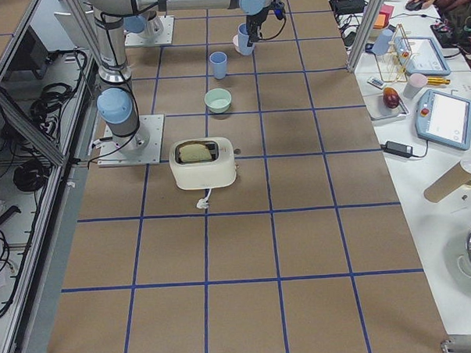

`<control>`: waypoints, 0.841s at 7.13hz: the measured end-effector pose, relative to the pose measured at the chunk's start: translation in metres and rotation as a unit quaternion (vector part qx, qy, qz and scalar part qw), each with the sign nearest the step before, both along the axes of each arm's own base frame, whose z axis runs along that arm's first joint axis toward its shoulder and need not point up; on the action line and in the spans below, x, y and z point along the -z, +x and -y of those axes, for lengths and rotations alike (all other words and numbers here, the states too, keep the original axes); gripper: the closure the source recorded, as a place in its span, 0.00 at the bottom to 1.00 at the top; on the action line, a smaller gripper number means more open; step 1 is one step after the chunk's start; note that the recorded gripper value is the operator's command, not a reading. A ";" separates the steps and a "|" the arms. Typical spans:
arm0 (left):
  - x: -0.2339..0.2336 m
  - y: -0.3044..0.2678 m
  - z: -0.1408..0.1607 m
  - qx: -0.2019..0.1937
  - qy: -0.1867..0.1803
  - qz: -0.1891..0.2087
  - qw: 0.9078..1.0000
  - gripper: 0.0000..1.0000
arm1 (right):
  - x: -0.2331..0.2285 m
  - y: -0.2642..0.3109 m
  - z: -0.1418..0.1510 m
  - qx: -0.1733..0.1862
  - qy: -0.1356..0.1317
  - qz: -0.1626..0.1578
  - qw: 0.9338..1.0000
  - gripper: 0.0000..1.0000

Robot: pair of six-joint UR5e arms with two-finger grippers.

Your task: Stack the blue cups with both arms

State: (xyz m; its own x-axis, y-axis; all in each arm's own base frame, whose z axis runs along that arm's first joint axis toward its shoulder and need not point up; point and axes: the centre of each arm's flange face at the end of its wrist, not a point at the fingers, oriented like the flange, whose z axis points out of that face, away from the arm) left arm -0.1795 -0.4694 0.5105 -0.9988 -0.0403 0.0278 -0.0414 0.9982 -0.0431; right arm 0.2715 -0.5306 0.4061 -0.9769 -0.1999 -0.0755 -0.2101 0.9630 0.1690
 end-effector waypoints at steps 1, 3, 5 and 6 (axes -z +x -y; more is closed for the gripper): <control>-0.002 0.001 0.003 -0.002 0.000 0.000 1.000 0.00 | 0.008 0.014 -0.013 0.005 0.008 -0.006 1.000 1.00; -0.004 0.002 0.003 -0.003 0.003 0.001 1.000 0.00 | 0.022 0.029 -0.034 0.005 0.021 -0.013 1.000 1.00; -0.005 0.002 0.002 -0.003 0.004 0.001 1.000 0.00 | 0.035 0.045 -0.049 -0.010 0.021 -0.014 1.000 1.00; -0.004 0.002 0.001 -0.003 0.005 0.001 1.000 0.00 | 0.040 0.049 -0.053 -0.015 0.018 -0.013 1.000 1.00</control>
